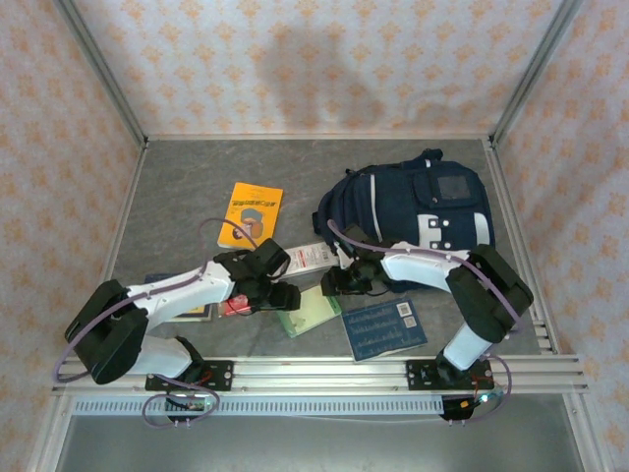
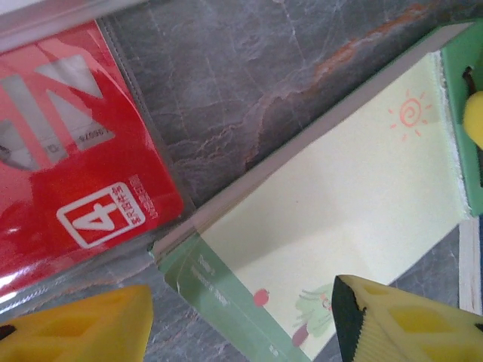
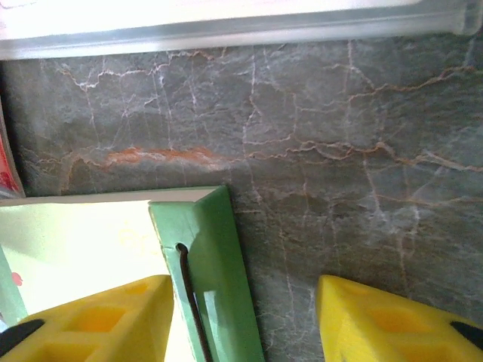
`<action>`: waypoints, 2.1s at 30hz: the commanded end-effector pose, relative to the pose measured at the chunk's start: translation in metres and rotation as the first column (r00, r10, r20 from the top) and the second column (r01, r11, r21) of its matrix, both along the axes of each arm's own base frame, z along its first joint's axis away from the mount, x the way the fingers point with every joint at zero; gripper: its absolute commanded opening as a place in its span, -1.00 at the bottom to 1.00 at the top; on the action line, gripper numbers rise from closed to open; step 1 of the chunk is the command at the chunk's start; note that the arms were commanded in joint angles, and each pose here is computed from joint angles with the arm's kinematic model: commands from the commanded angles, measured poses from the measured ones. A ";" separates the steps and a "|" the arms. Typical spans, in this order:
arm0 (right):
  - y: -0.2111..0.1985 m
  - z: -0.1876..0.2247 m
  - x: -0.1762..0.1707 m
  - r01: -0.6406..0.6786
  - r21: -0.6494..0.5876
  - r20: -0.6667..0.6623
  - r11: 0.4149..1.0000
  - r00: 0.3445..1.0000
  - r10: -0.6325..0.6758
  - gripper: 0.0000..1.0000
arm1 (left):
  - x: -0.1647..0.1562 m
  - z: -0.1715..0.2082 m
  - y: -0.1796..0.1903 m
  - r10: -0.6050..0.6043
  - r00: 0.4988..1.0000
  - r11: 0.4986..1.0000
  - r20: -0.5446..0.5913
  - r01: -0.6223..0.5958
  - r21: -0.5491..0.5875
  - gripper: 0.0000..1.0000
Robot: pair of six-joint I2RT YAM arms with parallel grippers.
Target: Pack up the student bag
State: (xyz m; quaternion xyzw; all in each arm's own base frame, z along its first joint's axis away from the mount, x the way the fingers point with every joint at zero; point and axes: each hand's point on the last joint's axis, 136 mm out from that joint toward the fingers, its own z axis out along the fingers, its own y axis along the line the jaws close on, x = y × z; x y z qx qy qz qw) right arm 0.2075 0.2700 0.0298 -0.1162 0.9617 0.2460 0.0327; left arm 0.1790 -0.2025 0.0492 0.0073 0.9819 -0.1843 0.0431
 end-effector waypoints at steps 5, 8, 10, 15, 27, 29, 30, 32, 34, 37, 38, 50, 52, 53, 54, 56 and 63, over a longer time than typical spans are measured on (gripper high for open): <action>0.009 0.000 -0.023 -0.100 0.046 -0.104 0.994 0.989 0.104 0.01 | -0.020 0.004 0.004 0.089 0.996 0.989 -0.017 -0.091 -0.118 0.29; 0.012 -0.001 -0.027 -0.111 0.062 -0.125 0.992 0.985 0.118 0.00 | -0.022 -0.002 0.004 0.116 0.993 0.982 -0.027 -0.118 -0.150 0.29; 0.013 -0.001 -0.028 -0.116 0.071 -0.137 0.991 0.983 0.125 -0.01 | -0.023 -0.005 0.002 0.118 0.993 0.980 -0.031 -0.121 -0.156 0.29; 0.016 -0.001 -0.029 -0.120 0.082 -0.151 0.989 0.980 0.131 -0.03 | -0.019 -0.013 -0.001 0.120 0.992 0.980 -0.037 -0.124 -0.155 0.27; 0.033 0.004 -0.037 -0.116 0.186 -0.224 0.976 0.962 0.157 -0.10 | -0.011 -0.023 -0.011 0.099 0.994 0.983 -0.052 -0.106 -0.148 0.21; 0.035 0.005 -0.040 -0.120 0.201 -0.238 0.972 0.957 0.167 -0.10 | -0.012 -0.025 -0.010 0.098 0.994 0.984 -0.055 -0.105 -0.145 0.20; 0.036 0.008 -0.041 -0.124 0.213 -0.243 0.969 0.954 0.175 -0.10 | -0.013 -0.027 -0.009 0.098 0.993 0.985 -0.058 -0.105 -0.139 0.20; 0.037 0.013 -0.043 -0.134 0.230 -0.240 0.964 0.952 0.189 -0.11 | -0.014 -0.029 -0.007 0.099 0.993 0.985 -0.061 -0.106 -0.134 0.19; 0.036 0.020 -0.044 -0.142 0.240 -0.228 0.960 0.953 0.198 -0.10 | -0.016 -0.031 -0.006 0.098 0.993 0.986 -0.065 -0.106 -0.129 0.17; 0.034 0.033 -0.043 -0.135 0.249 -0.217 0.959 0.957 0.191 -0.10 | -0.016 -0.032 -0.006 0.095 0.993 0.987 -0.065 -0.103 -0.127 0.14; 0.035 0.038 -0.041 -0.126 0.262 -0.210 0.957 0.960 0.184 -0.10 | -0.016 -0.033 -0.006 0.094 0.993 0.987 -0.066 -0.102 -0.126 0.13; 0.044 0.069 -0.044 -0.012 0.432 -0.252 0.902 0.959 0.133 -0.10 | -0.018 -0.030 -0.003 0.086 0.995 0.987 -0.053 -0.092 -0.129 0.10; 0.046 0.066 -0.046 0.007 0.449 -0.278 0.894 0.951 0.132 -0.10 | -0.019 -0.029 -0.003 0.084 0.995 0.987 -0.052 -0.090 -0.132 0.10; 0.045 0.062 -0.046 0.011 0.440 -0.283 0.898 0.950 0.128 -0.10 | -0.018 -0.028 -0.004 0.083 0.995 0.987 -0.048 -0.089 -0.135 0.10; 0.045 0.058 -0.047 0.011 0.434 -0.288 0.901 0.949 0.127 -0.10 | -0.018 -0.027 -0.004 0.083 0.995 0.987 -0.046 -0.089 -0.137 0.10; 0.047 0.053 -0.048 0.008 0.430 -0.299 0.903 0.945 0.134 -0.10 | -0.018 -0.027 -0.004 0.084 0.995 0.986 -0.045 -0.089 -0.137 0.10; 0.060 0.048 -0.037 0.050 0.454 -0.315 0.889 0.943 0.108 -0.18 | -0.015 -0.020 -0.006 0.087 0.996 0.983 -0.024 -0.090 -0.162 0.10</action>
